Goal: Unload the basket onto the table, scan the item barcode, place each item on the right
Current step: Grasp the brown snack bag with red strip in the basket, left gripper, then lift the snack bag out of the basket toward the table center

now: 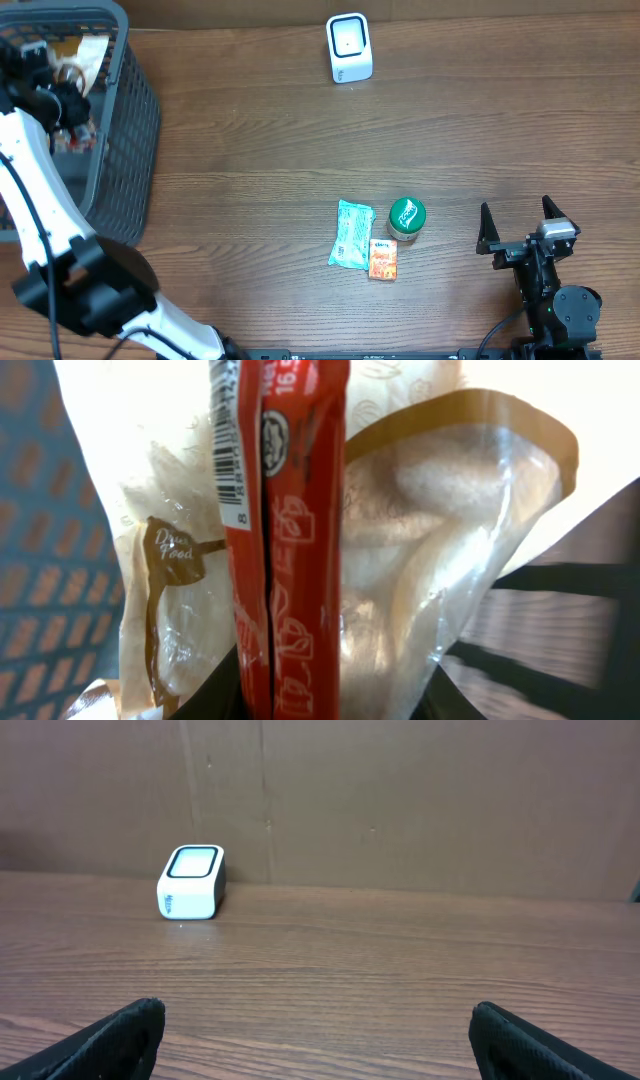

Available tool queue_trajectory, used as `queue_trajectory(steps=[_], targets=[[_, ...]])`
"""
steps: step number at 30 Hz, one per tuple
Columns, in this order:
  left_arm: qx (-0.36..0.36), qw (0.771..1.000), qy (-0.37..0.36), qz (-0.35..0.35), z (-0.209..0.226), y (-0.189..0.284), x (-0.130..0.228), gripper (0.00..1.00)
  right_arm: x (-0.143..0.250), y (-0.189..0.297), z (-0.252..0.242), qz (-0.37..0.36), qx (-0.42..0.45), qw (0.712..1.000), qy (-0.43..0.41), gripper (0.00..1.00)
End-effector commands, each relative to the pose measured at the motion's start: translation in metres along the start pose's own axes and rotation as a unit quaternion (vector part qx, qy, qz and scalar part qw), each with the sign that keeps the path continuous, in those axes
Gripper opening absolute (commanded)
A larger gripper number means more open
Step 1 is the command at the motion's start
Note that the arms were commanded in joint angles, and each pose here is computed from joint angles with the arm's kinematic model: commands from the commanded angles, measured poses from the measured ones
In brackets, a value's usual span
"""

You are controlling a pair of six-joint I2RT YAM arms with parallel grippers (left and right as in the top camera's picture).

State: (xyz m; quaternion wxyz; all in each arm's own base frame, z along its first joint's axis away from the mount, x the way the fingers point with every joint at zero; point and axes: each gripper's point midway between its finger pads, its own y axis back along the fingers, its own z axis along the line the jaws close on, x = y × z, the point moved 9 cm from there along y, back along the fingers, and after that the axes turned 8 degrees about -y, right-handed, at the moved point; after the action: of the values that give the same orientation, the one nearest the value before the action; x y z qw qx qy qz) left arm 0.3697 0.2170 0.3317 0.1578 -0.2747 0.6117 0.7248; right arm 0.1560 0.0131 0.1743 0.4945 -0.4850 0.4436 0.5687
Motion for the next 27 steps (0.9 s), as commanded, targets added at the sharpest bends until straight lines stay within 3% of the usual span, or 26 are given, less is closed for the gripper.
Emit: queue_trajectory(steps=[1, 6, 12, 19, 27], targets=[[-0.044, 0.996, 0.012, -0.083, -0.021, 0.077, -0.018, 0.06, 0.002, 0.000, -0.001, -0.002, 0.004, 1.000, 0.001, 1.00], [-0.065, 0.987, 0.023, -0.142, -0.045, 0.143, -0.015, 0.07, 0.002, 0.000, -0.001, -0.002, 0.004, 1.000, 0.001, 1.00], [-0.006, 0.989, 0.041, -0.145, -0.082, 0.184, 0.007, 0.06, 0.002, 0.000, -0.001, -0.002, 0.004, 1.000, 0.001, 1.00], [0.070, 0.997, -0.010, -0.020, -0.137, 0.155, 0.037, 0.04, 0.002, 0.000, -0.001, -0.002, 0.004, 1.000, 0.001, 1.00], [0.124, 0.983, -0.048, 0.124, -0.211, 0.087, 0.092, 0.05, 0.002, 0.000, -0.001, -0.002, 0.004, 1.000, 0.001, 1.00]])
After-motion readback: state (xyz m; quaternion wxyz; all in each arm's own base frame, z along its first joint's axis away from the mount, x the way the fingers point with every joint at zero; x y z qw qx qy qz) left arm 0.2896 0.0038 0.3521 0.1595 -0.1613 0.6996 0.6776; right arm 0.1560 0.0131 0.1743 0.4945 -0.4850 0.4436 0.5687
